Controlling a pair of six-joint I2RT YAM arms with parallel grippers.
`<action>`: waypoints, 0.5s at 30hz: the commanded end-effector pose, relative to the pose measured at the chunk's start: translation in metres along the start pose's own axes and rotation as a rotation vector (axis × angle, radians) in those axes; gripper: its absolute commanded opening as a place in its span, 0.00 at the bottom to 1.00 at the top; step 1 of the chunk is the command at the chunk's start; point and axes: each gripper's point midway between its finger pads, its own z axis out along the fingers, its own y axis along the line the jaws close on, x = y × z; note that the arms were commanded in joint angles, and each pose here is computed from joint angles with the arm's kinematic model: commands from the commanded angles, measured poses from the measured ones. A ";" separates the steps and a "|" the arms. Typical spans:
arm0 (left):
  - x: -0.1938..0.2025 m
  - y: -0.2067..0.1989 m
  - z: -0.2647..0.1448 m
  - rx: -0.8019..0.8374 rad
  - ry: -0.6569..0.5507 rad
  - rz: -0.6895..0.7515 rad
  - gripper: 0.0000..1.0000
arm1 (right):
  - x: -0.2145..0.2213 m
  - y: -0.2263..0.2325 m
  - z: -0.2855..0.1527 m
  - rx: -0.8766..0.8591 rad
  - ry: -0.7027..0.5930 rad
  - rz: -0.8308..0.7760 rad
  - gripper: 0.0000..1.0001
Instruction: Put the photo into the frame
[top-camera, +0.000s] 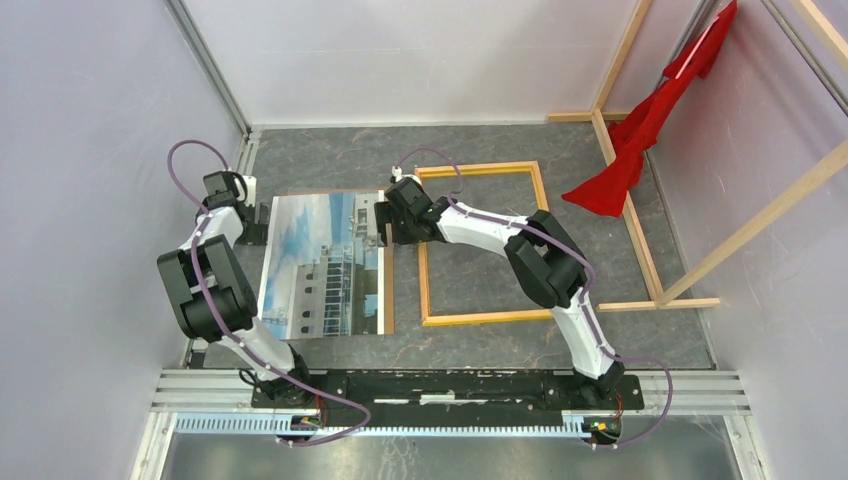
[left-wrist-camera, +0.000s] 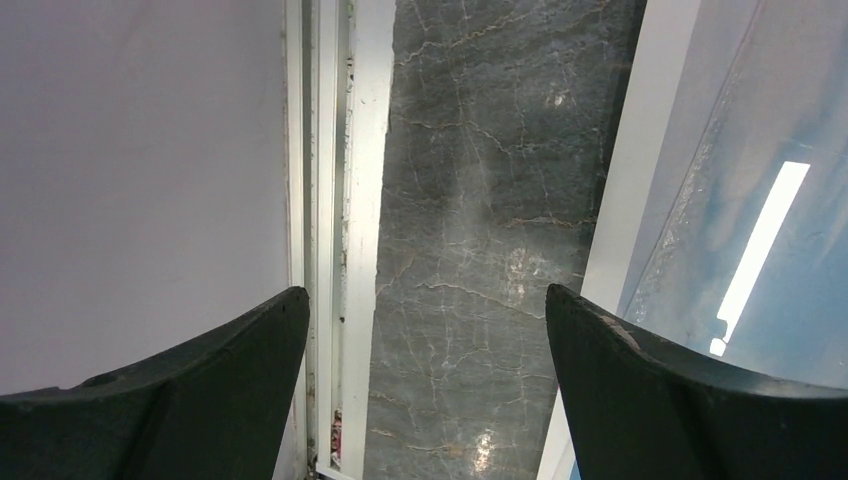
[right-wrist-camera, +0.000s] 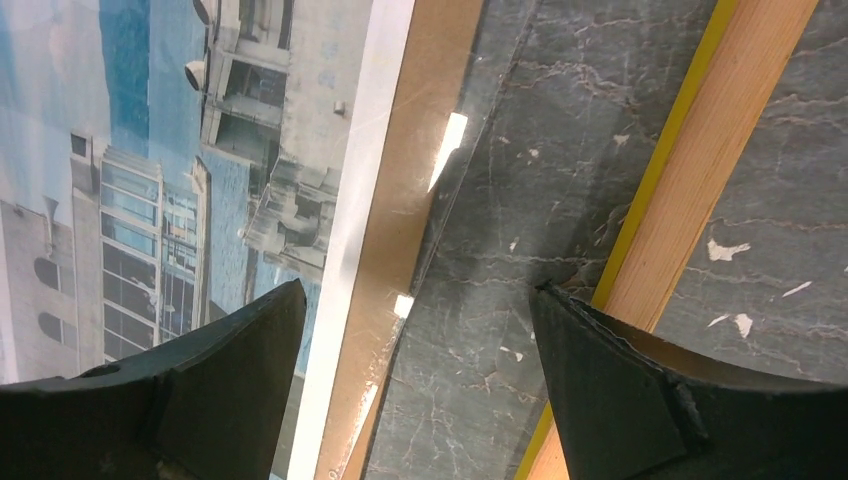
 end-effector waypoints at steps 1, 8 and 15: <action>-0.008 0.001 0.009 -0.012 -0.042 -0.032 0.93 | -0.010 0.004 0.007 -0.021 -0.019 0.036 0.90; 0.008 -0.009 0.030 -0.001 0.011 -0.027 0.91 | -0.010 0.001 0.025 -0.053 -0.009 0.131 0.90; 0.022 -0.025 0.037 0.038 0.033 -0.011 0.89 | -0.005 0.005 0.038 -0.095 0.016 0.195 0.89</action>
